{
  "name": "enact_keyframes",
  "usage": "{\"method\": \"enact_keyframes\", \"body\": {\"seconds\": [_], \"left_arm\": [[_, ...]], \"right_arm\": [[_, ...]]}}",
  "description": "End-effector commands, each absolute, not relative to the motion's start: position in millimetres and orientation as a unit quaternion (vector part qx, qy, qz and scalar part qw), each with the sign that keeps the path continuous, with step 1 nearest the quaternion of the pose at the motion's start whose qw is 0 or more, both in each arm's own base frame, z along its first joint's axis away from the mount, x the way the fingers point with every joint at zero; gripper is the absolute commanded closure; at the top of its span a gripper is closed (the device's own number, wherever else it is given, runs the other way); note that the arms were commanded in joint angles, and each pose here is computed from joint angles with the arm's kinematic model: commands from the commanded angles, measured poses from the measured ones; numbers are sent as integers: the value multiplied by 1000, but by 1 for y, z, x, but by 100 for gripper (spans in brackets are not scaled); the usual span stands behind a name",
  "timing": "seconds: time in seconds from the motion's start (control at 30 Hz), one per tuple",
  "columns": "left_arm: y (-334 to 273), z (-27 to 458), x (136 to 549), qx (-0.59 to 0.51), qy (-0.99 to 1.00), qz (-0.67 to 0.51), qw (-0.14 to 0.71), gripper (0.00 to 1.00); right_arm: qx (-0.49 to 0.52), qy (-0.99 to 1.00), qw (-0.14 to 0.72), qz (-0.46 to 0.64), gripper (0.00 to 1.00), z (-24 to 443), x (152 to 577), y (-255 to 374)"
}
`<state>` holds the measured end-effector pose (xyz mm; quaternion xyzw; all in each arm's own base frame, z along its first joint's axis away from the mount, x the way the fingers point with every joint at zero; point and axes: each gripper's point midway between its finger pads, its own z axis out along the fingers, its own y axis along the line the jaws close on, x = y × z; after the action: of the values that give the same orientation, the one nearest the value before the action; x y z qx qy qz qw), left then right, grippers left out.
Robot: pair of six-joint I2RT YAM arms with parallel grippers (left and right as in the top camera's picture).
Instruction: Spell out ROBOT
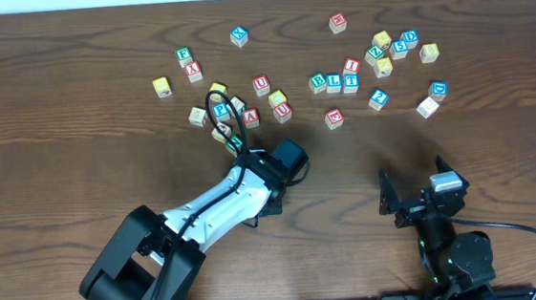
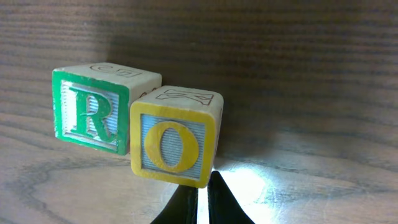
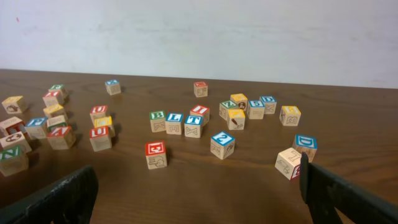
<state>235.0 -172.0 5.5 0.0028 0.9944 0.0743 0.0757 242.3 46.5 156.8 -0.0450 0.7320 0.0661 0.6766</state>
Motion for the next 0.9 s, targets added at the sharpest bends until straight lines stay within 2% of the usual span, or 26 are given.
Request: {"method": "enact_keyframes", "body": {"seconds": [0.0, 0.87], "left_arm": [[-168, 6, 235, -1, 993, 82, 83, 92], [-163, 8, 240, -1, 991, 97, 96, 92]], "right_arm": [[-46, 734, 675, 62, 1, 155, 243, 45], [-46, 734, 675, 62, 1, 155, 243, 45]]}}
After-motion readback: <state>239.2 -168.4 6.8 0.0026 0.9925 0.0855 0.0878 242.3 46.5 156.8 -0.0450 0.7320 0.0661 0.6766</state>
